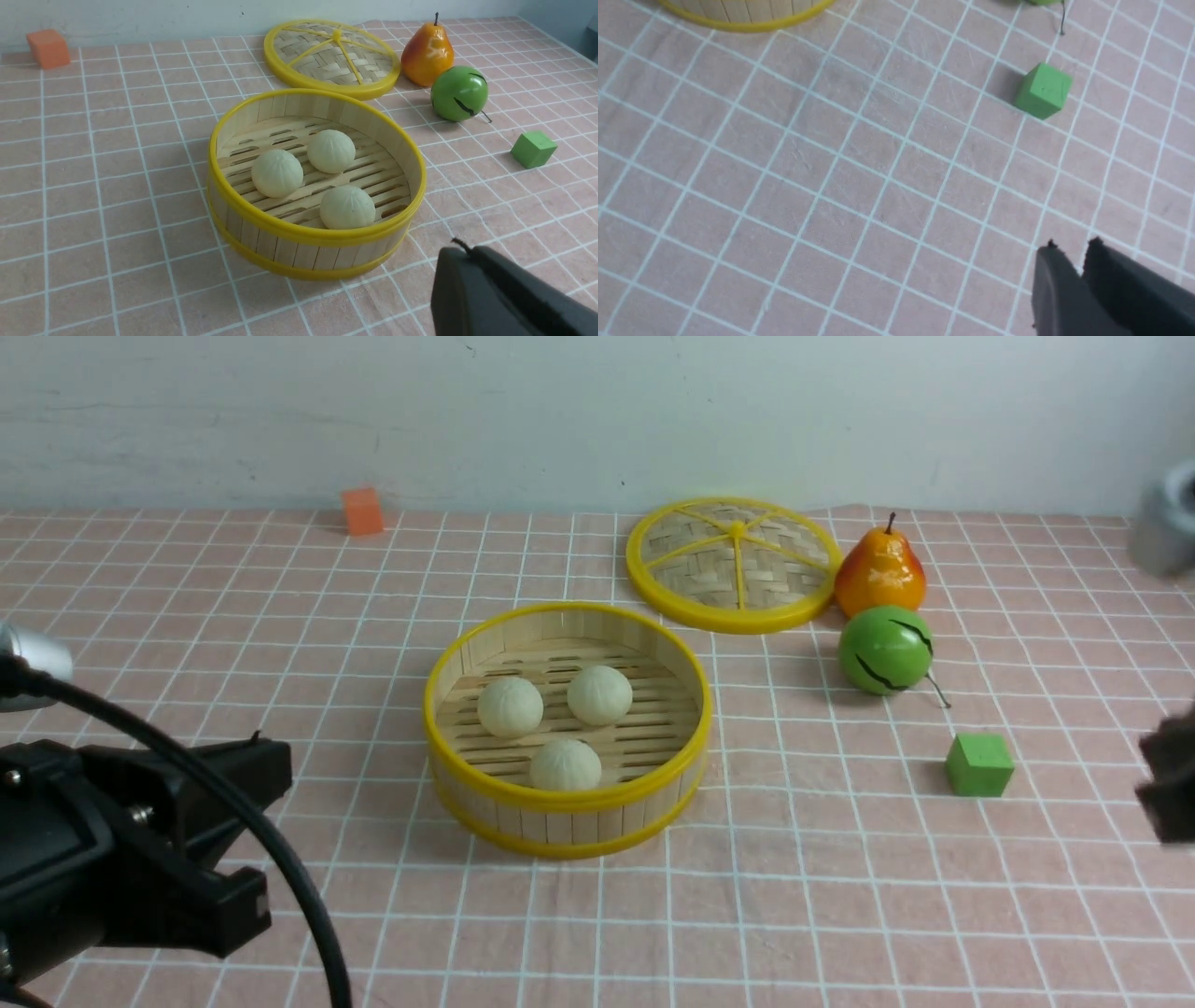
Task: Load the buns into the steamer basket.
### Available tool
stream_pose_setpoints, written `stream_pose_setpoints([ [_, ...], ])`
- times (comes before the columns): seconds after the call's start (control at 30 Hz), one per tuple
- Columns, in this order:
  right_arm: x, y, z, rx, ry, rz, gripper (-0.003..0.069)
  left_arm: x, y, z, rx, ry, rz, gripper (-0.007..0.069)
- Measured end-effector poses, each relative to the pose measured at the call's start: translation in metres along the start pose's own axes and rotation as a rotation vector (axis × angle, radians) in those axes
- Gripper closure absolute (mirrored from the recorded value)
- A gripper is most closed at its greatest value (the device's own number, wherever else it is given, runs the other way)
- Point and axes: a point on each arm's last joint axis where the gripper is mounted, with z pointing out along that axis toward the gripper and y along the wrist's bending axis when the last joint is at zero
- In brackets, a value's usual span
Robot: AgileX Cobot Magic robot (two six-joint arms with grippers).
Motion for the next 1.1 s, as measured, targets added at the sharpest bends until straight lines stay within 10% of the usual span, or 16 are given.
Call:
stream_pose_setpoints([
  [0.37,0.127,0.01,0.063,-0.225,-0.399,0.145,0.068,0.0,0.0,0.0,0.0,0.0,0.0,0.0636],
  [0.63,0.178,0.012,0.09,-0.249,-0.35,0.128,0.0679,0.0,0.0,0.0,0.0,0.0,0.0,0.0636],
  [1.1,0.202,-0.024,0.051,0.081,-0.7,0.402,0.0676,0.001,0.0,0.0,-0.002,0.008,0.0,0.0626],
])
